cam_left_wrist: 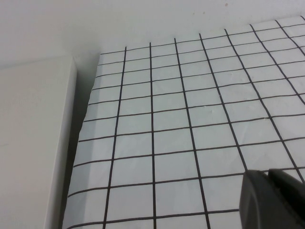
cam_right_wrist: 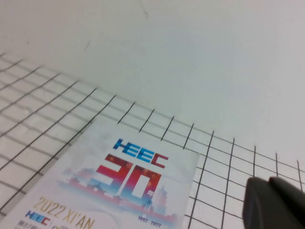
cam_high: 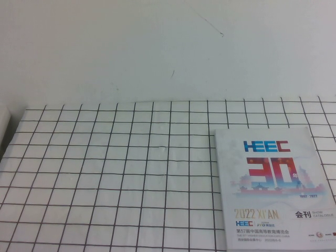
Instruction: Close book
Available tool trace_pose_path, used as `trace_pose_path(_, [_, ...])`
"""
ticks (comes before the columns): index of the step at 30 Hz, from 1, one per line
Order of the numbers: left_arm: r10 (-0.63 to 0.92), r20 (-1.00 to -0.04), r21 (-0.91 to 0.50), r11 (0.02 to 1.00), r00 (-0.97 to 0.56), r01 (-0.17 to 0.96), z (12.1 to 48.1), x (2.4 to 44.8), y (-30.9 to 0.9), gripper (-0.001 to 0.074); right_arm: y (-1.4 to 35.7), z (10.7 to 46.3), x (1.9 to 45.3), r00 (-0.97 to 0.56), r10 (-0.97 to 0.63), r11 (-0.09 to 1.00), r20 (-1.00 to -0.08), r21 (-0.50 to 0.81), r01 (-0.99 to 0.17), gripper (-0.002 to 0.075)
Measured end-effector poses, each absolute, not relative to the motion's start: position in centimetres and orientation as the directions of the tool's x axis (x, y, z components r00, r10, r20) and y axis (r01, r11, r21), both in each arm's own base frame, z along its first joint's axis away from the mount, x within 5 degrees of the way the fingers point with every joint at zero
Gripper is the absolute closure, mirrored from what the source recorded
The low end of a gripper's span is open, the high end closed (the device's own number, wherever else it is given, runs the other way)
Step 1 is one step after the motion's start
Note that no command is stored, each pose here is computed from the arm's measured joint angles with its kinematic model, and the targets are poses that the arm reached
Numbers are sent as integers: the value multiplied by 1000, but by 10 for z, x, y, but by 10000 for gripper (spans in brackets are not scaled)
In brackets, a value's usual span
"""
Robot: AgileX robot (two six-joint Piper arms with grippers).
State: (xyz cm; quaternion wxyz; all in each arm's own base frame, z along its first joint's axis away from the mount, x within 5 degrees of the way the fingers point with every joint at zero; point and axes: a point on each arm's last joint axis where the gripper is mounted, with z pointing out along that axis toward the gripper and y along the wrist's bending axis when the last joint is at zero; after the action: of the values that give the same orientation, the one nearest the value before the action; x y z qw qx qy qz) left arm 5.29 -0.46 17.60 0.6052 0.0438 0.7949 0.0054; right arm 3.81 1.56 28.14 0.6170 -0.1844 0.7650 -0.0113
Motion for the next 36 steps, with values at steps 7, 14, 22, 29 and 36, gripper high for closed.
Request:
trace_pose_path(7, [78,-962,64,996,-262,64,176,53,-5,739,9,210,46,-222,-181,982,-958,-163,-98,729])
trace_pose_path(14, [78,-961,64,996,-264,64,176,53,-5,739,5,171,52,-308,-51,999,-950,-48,-18,729])
trace_pose_path(22, [77,-961,62,996,-266,64,176,53,-5,739,1,170,52,-329,-57,998,-943,-67,21,729])
trace_pose_path(29, [77,-961,62,996,-266,64,176,53,-5,739,1,170,51,-332,-78,997,-940,-83,0,729])
trace_pose_path(36, [77,-961,62,996,-266,64,176,53,-5,739,2,170,51,-331,-86,996,-940,-87,-14,729])
